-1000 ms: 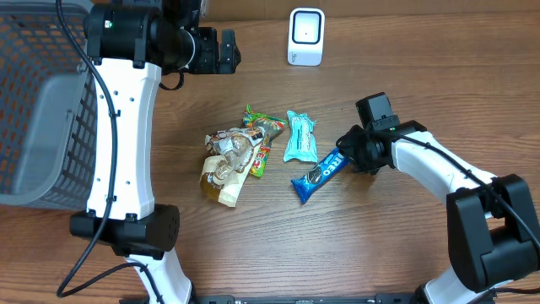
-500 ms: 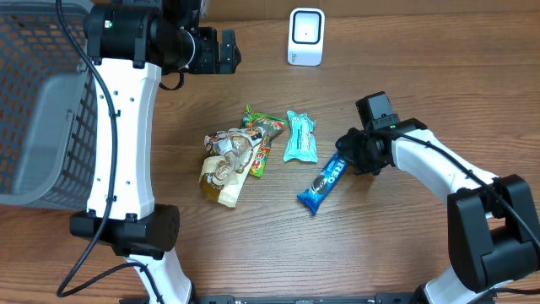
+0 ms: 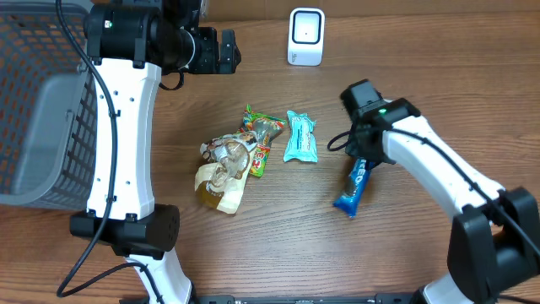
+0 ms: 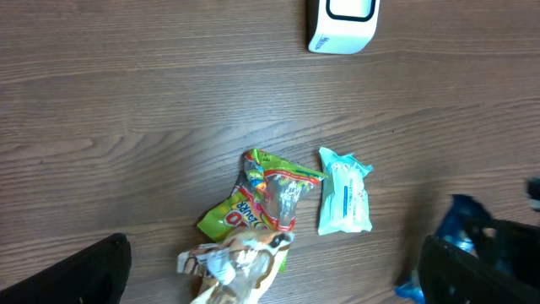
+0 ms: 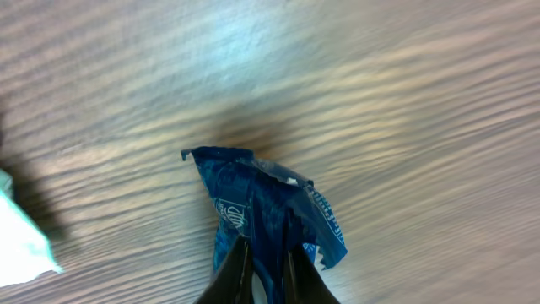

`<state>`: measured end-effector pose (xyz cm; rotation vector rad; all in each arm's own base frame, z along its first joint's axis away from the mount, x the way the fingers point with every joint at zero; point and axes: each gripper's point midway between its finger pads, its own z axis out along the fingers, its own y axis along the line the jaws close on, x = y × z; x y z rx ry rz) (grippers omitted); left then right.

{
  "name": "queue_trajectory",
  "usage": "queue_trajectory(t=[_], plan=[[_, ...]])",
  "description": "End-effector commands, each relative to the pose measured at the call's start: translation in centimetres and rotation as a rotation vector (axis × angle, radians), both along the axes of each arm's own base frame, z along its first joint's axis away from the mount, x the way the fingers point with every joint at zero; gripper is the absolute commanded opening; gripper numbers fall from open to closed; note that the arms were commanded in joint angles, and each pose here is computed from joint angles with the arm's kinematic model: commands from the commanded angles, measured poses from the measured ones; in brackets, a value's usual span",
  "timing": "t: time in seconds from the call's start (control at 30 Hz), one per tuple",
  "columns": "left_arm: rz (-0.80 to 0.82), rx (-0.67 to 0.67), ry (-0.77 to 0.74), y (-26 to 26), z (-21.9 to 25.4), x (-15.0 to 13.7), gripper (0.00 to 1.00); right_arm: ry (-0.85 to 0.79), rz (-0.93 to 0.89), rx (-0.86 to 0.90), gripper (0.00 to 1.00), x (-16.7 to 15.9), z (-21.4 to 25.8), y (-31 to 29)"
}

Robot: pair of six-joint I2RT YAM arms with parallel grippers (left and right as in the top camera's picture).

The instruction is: Scan the item barcode

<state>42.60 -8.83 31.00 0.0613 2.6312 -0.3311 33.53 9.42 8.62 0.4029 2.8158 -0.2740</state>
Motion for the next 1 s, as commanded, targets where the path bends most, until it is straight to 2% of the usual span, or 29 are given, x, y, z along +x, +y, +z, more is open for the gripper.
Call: queue_trajectory(t=[0.0, 0.27, 0.37, 0.6, 0.77, 0.87, 0.97], plan=[[0.000, 0.009, -0.021, 0.2, 0.6, -0.1, 1.00, -0.235, 0.014, -0.261, 0.04, 1.6, 6.0, -1.4], [0.000, 0.009, -0.021, 0.2, 0.6, 0.0, 1.00, -0.454, 0.148, -0.691, 0.04, 0.5, 11.5, 0.3], [0.000, 0.009, -0.021, 0.2, 0.6, -0.1, 1.00, -0.510, 0.176, -0.734, 0.04, 0.3, 12.6, 1.4], [0.000, 0.009, -0.021, 0.2, 0.6, -0.1, 0.99, -0.401, 0.231, -0.441, 0.04, -0.9, 8.2, 5.7], [0.000, 0.009, -0.021, 0.2, 0.6, 0.0, 1.00, -0.329, 0.245, -0.269, 0.19, -1.8, 6.3, 8.1], [-0.001, 0.009, -0.021, 0.2, 0.6, -0.1, 1.00, -0.260, 0.267, -0.070, 0.16, -2.7, 5.9, 10.8], [-0.001, 0.009, -0.021, 0.2, 0.6, -0.1, 1.00, -0.231, 0.275, 0.158, 0.12, -2.9, 7.4, 13.1]])
